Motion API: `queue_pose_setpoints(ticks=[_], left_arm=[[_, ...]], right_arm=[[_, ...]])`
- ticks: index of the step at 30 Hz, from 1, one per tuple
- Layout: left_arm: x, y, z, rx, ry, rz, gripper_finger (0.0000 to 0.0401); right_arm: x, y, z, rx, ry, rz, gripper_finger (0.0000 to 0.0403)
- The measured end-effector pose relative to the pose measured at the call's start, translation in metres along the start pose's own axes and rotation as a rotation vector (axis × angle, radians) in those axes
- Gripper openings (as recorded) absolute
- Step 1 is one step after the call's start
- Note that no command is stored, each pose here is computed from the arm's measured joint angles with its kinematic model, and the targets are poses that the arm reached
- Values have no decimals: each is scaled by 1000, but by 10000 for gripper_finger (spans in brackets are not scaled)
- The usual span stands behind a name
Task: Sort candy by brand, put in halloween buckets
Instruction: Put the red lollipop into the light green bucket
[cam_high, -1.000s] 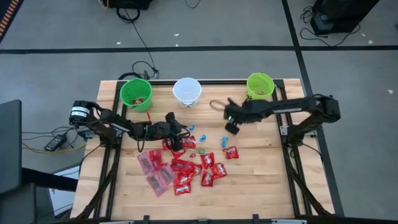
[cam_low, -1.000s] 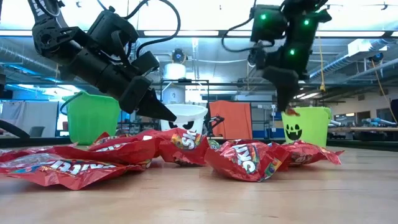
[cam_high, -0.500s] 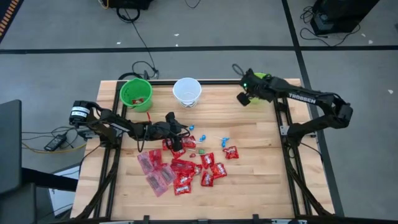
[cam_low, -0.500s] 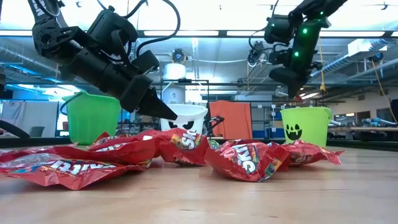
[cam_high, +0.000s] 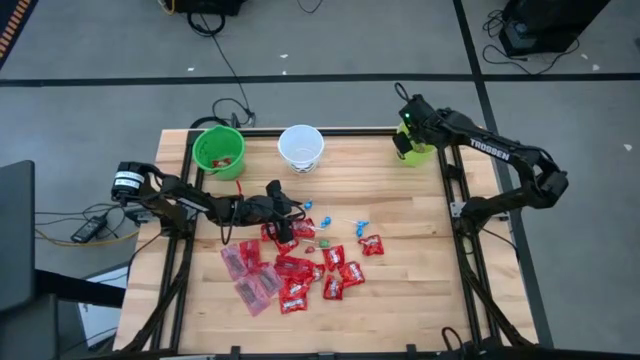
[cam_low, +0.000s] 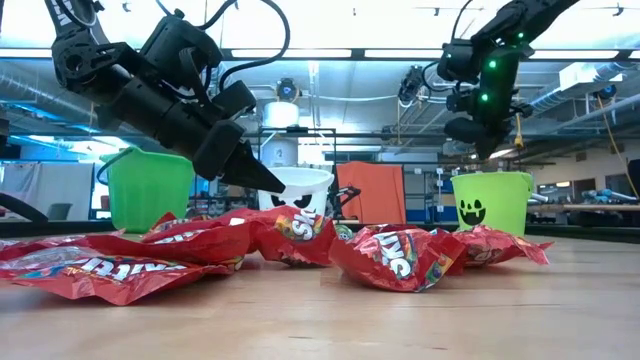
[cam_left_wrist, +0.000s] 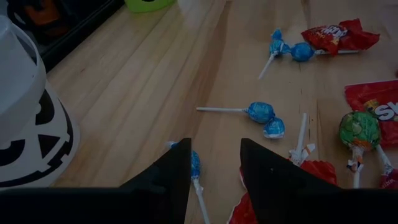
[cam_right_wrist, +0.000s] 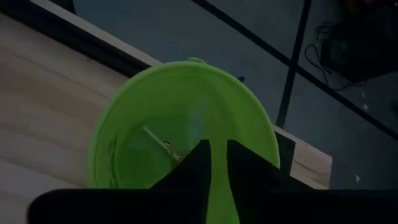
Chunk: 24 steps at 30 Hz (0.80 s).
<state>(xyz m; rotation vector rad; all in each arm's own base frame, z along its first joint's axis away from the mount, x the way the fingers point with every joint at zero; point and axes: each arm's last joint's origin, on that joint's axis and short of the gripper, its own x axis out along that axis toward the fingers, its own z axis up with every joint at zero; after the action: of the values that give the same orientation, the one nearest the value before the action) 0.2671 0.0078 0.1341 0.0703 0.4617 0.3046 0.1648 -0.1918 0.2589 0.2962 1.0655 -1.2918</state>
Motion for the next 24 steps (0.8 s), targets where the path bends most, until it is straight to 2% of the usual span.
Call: queue_pose_setpoints(ticks=[4, 9, 13, 18, 24], left_arm=[[0, 0, 0, 0, 0, 0, 145], [0, 0, 0, 24, 0, 0, 145], [0, 0, 0, 31, 0, 0, 145], [0, 0, 0, 30, 0, 0, 145], [0, 0, 0, 49, -1, -1, 145]], right_arm=[[-1, 2, 0, -9, -4, 17, 106], [-11, 24, -3, -82, -6, 225, 133], [-30, 52, -9, -170, -53, 361, 130], [-60, 89, -25, -284, -75, 593, 117], [-81, 130, -56, -341, -163, 766, 102]])
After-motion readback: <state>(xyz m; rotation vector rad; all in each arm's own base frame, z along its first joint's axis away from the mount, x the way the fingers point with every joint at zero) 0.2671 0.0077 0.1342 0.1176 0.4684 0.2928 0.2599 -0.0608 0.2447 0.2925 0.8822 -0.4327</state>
